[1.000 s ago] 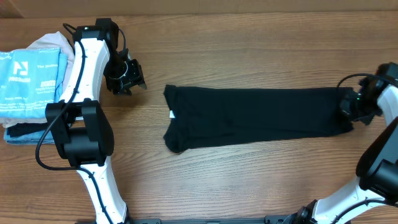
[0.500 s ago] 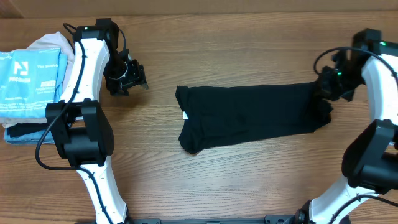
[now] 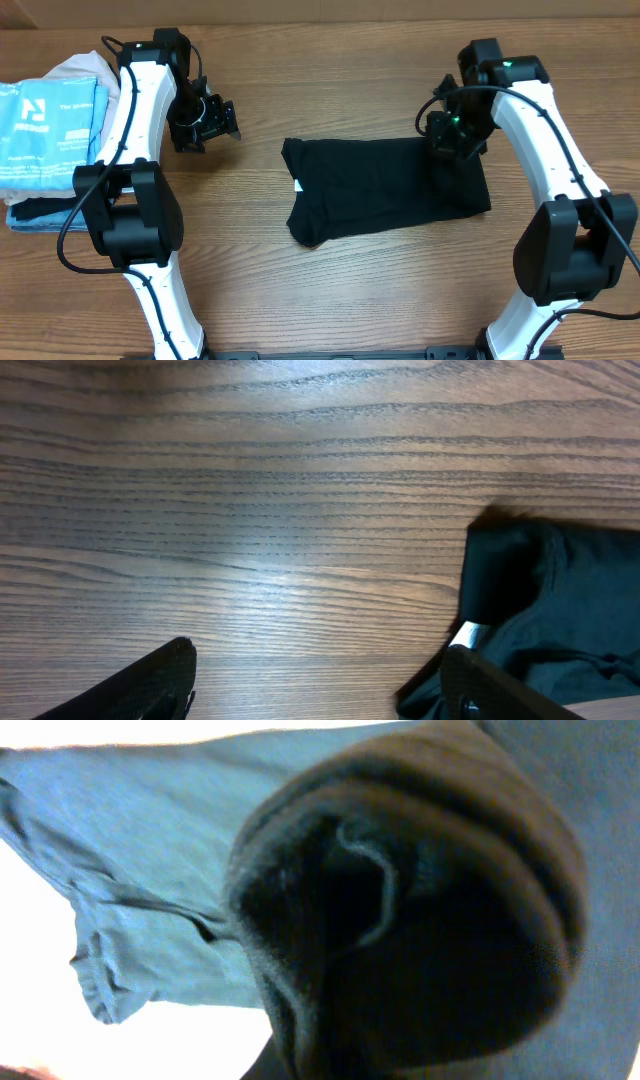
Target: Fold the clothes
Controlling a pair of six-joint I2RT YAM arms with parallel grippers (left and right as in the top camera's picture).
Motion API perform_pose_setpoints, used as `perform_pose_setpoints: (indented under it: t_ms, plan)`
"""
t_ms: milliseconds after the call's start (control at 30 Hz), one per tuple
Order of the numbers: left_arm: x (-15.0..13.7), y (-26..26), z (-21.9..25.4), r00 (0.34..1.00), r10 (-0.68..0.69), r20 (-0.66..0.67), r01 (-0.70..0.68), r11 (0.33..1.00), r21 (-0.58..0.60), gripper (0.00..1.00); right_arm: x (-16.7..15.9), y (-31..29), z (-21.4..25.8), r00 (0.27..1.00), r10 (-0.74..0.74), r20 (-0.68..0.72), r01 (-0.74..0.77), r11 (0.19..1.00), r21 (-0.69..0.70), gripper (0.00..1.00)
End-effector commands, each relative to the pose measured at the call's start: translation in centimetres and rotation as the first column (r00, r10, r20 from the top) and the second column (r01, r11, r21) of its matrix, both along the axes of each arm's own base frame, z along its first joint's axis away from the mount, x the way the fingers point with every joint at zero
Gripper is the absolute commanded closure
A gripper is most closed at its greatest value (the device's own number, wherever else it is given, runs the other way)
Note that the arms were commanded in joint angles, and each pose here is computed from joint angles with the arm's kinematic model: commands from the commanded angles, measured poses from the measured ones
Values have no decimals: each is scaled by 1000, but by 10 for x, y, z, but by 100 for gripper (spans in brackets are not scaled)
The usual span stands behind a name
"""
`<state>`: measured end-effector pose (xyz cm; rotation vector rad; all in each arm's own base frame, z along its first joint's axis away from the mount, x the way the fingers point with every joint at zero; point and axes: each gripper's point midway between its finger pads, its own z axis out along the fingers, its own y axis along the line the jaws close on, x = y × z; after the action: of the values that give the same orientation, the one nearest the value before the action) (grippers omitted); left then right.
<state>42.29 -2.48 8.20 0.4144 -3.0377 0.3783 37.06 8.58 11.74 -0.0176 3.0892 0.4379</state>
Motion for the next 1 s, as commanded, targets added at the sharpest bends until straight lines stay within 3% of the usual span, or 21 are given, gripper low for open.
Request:
perform_pose_setpoints:
  t_ms: [0, 200, 400, 467, 567, 633, 733, 767, 800, 900, 967]
  plan:
    - [2, 2, 6, 1000, -17, 20, 17, 1000, 6, 19, -1, 13, -13, 999, 32, 12, -32, 999, 8, 94]
    - [2, 2, 6, 1000, -17, 20, 17, 1000, 6, 19, -19, 16, -74, 997, 83, 5, -83, 997, 4, 94]
    - [2, 2, 6, 1000, -17, 20, 17, 1000, 6, 19, -16, 35, -73, 1000, 31, 4, -32, 997, 76, 94]
    - [2, 2, 6, 1000, -17, 20, 17, 1000, 6, 19, -15, 49, -67, 1000, 14, -2, -14, 986, 167, 56]
    - [2, 2, 6, 1000, -17, 20, 17, 1000, 6, 19, -15, 67, -47, 996, 85, 23, -88, 949, 302, 39]
    - [2, 2, 6, 1000, -17, 21, 17, 1000, 6, 19, -12, 66, -26, 991, 127, 47, -136, 933, 332, 34]
    - [2, 2, 5, 1000, -21, 21, 21, 1000, 7, 19, -4, 33, 3, 996, 80, 45, -90, 952, 292, 42]
    - [2, 3, 6, 1000, -20, 21, 20, 1000, 6, 19, -2, 18, 8, 998, 39, 47, -51, 955, 292, 63]
    - [2, 3, 5, 1000, -20, 21, 20, 1000, 7, 19, -2, 4, 8, 1000, 3, 30, -12, 957, 289, 96]
    - [2, 3, 6, 1000, -19, 21, 19, 1000, 6, 14, -10, -63, -9, 990, -139, -40, 144, 974, 178, 96]
    - [2, 2, 6, 1000, -20, 22, 20, 1000, 6, 14, -14, -76, -14, 983, -175, -56, 182, 967, 176, 96]
